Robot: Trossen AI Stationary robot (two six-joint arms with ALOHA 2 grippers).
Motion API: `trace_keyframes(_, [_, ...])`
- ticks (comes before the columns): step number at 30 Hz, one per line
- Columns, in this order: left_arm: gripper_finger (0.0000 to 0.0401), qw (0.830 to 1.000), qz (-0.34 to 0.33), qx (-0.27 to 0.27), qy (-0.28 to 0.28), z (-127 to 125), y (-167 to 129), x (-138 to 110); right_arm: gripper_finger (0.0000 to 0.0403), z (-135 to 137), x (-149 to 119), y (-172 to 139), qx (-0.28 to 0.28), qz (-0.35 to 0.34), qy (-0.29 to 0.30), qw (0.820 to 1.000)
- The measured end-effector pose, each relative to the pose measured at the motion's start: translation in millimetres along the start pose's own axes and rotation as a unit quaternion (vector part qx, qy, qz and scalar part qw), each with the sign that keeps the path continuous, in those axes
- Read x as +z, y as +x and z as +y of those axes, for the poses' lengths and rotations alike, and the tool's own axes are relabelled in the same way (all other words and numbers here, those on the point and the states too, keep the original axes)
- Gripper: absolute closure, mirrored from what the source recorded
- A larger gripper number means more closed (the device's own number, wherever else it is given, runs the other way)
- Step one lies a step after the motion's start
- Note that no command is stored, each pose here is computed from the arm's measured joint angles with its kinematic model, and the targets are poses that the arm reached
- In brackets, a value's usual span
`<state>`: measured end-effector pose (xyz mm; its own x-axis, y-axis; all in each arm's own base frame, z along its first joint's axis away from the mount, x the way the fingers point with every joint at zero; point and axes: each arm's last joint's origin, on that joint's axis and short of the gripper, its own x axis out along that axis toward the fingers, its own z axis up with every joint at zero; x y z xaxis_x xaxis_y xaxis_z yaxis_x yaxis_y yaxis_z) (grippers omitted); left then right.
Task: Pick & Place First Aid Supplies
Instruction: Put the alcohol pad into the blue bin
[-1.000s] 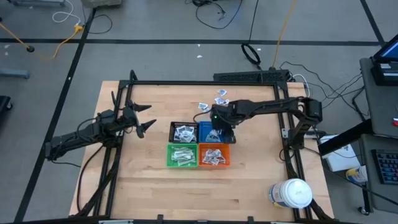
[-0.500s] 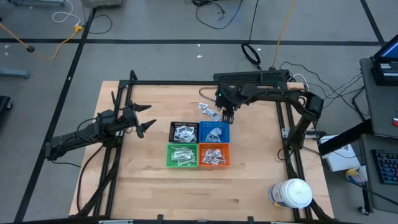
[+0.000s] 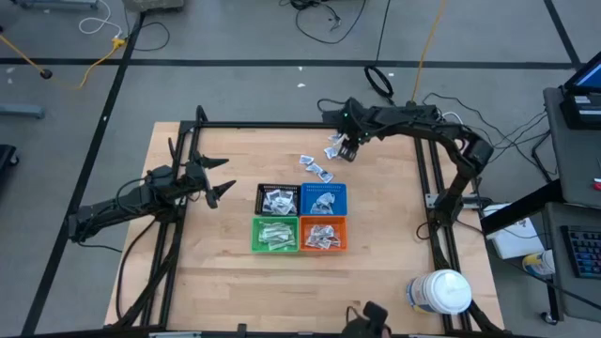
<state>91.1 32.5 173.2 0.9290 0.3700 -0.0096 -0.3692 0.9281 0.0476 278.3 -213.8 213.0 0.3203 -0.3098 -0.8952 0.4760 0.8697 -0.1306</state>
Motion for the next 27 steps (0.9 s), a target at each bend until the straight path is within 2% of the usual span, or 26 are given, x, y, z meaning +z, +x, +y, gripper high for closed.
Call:
trace_keyframes(5, [0.0036, 1.0, 0.0, 0.0, 0.0, 0, 0, 0, 0.0242, -15, -3, 5, -0.009, 0.005, 0.052, 0.999])
trace_keyframes(8, [0.0036, 1.0, 0.0, 0.0, 0.0, 0, 0, 0, 0.0242, -15, -5, 18, -0.005, 0.023, 0.054, 0.998])
trace_keyframes(15, [0.0036, 1.0, 0.0, 0.0, 0.0, 0, 0, 0, 0.0243, -9, -5, 47, 0.003, 0.031, -0.038, 0.999])
trace_keyframes(19, [0.0036, 1.0, 0.0, 0.0, 0.0, 0, 0, 0, 0.0243, -7, -10, 63, 0.028, 0.052, -0.079, 0.995])
trace_keyframes(27, [0.0036, 1.0, 0.0, 0.0, 0.0, 0, 0, 0, 0.0244, -4, -13, 76, 0.052, 0.061, -0.1, 0.992])
